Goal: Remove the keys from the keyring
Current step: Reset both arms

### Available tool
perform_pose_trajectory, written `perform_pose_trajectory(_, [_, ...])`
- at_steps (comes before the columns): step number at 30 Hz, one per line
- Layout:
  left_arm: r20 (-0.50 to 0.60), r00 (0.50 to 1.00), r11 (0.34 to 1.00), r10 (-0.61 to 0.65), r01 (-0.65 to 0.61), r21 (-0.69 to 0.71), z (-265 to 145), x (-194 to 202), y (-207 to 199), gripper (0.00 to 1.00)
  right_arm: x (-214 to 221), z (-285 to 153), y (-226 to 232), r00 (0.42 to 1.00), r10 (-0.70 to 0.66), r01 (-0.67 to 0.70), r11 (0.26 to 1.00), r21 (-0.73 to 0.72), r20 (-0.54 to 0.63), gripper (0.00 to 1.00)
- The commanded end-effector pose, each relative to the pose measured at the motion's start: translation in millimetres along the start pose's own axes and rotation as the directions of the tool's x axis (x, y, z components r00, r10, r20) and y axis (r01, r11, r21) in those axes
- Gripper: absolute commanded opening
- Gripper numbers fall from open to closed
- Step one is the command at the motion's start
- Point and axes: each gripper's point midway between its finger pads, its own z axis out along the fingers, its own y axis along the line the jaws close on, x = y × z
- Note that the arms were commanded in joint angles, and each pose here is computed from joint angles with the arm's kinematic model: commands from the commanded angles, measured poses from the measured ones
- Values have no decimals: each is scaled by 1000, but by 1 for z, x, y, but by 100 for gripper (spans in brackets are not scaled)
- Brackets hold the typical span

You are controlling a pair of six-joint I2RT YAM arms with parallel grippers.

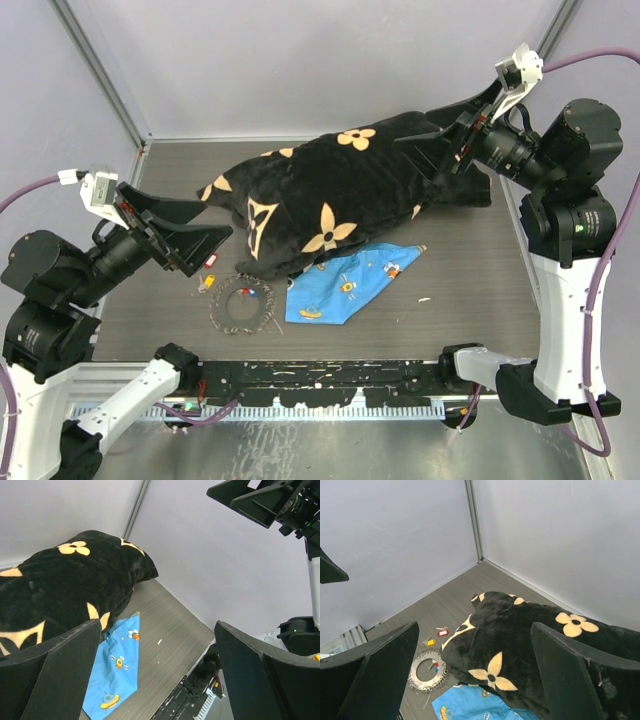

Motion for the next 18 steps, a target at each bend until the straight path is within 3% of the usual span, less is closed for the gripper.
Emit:
perform_pose_trajectory(1, [11, 999, 998, 49, -49, 49, 10, -6, -5, 98, -12, -6, 2, 998, -43, 42, 999, 10, 44, 100])
perform_pose_trajectory(18, [-6, 998, 997, 66, -66, 41, 13, 0, 1, 98, -6, -6, -8, 998, -51, 50, 998, 36, 30, 100])
